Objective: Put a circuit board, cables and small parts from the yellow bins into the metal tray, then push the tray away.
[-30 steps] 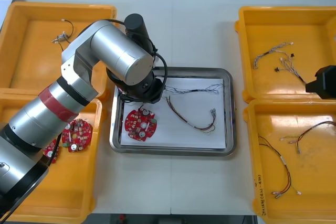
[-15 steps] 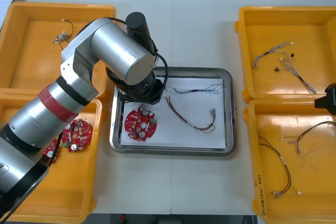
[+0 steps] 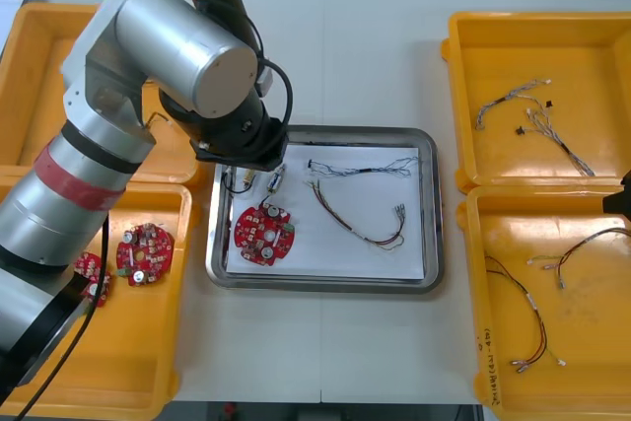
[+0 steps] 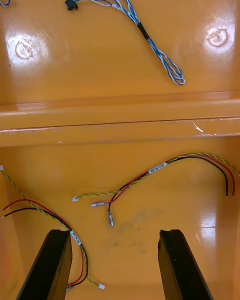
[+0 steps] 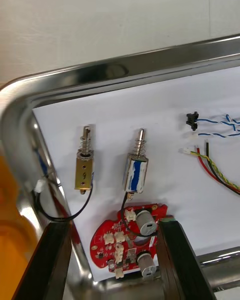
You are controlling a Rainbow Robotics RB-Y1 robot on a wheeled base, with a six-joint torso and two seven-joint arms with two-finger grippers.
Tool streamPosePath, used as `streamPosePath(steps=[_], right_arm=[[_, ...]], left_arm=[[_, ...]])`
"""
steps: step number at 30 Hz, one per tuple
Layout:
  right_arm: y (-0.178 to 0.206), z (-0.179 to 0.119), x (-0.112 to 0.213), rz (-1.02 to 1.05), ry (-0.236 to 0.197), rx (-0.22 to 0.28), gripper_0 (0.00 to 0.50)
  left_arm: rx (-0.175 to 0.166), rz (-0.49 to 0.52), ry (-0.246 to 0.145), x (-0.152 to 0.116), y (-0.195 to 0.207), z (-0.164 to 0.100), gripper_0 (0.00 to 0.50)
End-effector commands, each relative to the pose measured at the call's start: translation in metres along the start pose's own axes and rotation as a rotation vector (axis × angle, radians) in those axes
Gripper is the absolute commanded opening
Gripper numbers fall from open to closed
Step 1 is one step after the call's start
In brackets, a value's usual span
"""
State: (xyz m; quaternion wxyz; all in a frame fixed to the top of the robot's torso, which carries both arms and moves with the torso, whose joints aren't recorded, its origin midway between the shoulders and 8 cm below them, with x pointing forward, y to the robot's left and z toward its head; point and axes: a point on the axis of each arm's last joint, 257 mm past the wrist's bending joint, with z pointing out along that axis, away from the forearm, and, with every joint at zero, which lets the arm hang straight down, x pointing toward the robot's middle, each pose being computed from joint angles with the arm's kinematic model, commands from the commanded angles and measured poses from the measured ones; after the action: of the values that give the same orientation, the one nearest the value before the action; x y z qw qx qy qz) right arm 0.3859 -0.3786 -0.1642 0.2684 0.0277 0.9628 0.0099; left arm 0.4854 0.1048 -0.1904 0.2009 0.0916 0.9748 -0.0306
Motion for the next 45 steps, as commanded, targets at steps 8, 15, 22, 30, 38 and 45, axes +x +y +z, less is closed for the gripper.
streamPosePath(steps=[8, 15, 22, 30, 38, 45], right_arm=[[-0.017, -0.014, -0.002, 0.002, -0.022, 0.053, 0.5], [-0.008, -0.017, -0.003, -0.024, -0.032, 0.038, 0.5], [0.022, -0.015, 0.0, -0.105, -0.028, 0.003, 0.5], [0.078, -0.018, -0.004, -0.265, -0.036, -0.08, 0.5], [0.137, -0.024, -0.002, -0.427, -0.012, -0.196, 0.5], [0.183, -0.023, 0.005, -0.574, 0.009, -0.238, 0.5]], left_arm=[[-0.008, -0.089, -0.097, -0.03, 0.065, -0.075, 0.5], [-0.012, -0.112, -0.129, -0.026, 0.102, -0.092, 0.5], [-0.041, -0.129, -0.134, -0.006, 0.142, -0.098, 0.5], [-0.066, -0.147, -0.154, 0.018, 0.18, -0.11, 0.5], [-0.115, -0.173, -0.146, 0.049, 0.215, -0.117, 0.5], [-0.121, -0.181, -0.122, 0.081, 0.236, -0.126, 0.5]])
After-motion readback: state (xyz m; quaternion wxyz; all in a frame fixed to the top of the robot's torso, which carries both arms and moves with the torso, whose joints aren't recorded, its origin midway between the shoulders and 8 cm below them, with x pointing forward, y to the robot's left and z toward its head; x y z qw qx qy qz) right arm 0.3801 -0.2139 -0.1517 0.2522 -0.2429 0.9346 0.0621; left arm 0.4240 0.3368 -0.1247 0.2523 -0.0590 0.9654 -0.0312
